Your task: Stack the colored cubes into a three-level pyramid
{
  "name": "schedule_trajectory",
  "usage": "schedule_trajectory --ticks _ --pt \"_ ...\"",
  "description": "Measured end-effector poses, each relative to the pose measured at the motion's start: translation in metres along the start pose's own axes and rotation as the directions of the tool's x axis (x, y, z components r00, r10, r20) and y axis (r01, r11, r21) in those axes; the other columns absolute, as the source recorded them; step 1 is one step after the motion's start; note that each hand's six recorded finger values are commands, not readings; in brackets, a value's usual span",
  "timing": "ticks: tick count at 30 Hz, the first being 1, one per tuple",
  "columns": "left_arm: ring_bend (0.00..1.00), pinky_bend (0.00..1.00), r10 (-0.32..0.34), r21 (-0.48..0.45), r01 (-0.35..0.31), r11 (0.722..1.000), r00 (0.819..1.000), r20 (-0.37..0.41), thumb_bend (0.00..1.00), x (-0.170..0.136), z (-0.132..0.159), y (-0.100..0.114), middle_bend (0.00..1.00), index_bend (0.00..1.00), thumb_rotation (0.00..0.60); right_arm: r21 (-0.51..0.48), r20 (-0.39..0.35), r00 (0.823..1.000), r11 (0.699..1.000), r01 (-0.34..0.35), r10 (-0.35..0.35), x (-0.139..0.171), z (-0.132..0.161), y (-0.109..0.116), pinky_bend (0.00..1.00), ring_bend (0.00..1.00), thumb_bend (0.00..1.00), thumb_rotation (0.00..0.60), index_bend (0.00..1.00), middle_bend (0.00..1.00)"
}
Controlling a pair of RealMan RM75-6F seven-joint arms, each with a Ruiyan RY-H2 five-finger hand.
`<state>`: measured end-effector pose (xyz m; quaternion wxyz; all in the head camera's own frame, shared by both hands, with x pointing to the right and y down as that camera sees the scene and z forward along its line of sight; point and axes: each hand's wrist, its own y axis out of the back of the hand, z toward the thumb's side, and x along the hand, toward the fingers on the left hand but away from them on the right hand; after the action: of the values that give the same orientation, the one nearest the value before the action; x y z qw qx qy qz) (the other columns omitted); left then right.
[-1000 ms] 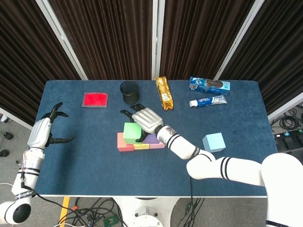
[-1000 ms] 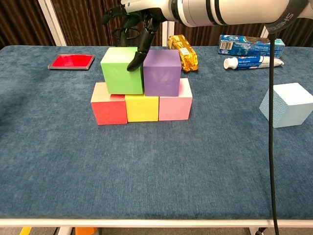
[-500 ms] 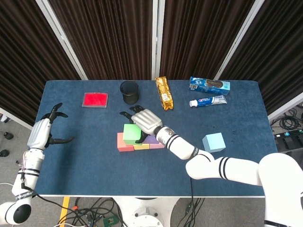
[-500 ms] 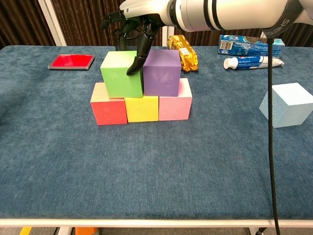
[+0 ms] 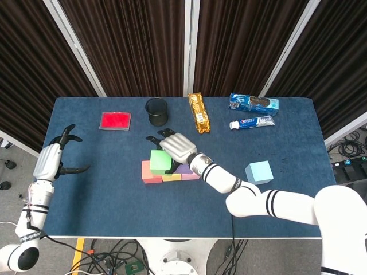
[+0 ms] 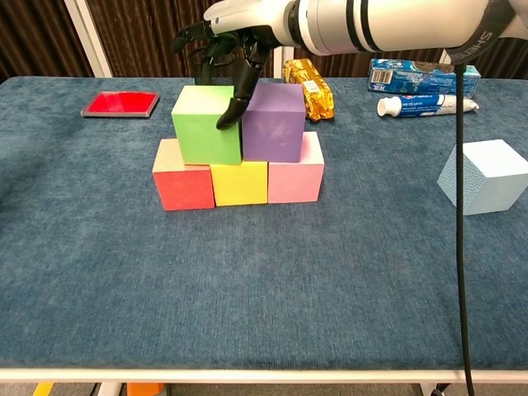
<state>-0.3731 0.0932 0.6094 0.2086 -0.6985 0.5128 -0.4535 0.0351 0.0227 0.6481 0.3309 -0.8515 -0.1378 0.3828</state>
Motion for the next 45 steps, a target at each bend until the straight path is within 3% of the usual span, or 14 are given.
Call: schedule_trajectory --ticks 6,14,19,30,45 --pt "0.17 0.16 0.004 -0.001 -0.004 1.000 1.000 0.005 0.09 0.001 0.002 0.000 0.29 0.03 0.600 -0.013 -0.009 1.000 1.000 0.008 -0.008 0.004 0.000 0.005 0.00 0.00 0.00 0.600 0.00 0.08" --pt "0.17 0.16 0.014 -0.002 -0.014 1.000 1.000 0.016 0.09 0.002 0.007 0.002 0.29 0.03 0.600 -0.030 -0.016 0.999 0.999 0.040 -0.041 0.021 -0.004 0.016 0.00 0.00 0.00 0.600 0.00 0.09" --pt "0.17 0.16 0.010 0.004 -0.010 1.000 1.000 0.008 0.09 0.002 0.006 0.000 0.29 0.03 0.600 -0.038 0.023 0.998 0.997 0.067 -0.066 0.042 -0.023 0.024 0.00 0.00 0.00 0.600 0.00 0.10" --pt "0.17 0.16 -0.020 0.007 0.020 1.000 1.000 -0.015 0.09 0.008 0.000 -0.013 0.29 0.03 0.600 -0.051 0.077 0.997 0.999 0.004 0.000 0.049 -0.049 0.008 0.00 0.00 0.00 0.600 0.00 0.22" --pt "0.17 0.16 -0.038 -0.001 0.038 0.999 0.999 -0.031 0.09 0.010 -0.005 -0.021 0.29 0.03 0.600 -0.041 0.058 0.998 0.999 0.015 -0.012 0.043 -0.049 0.005 0.00 0.00 0.02 0.600 0.00 0.36"
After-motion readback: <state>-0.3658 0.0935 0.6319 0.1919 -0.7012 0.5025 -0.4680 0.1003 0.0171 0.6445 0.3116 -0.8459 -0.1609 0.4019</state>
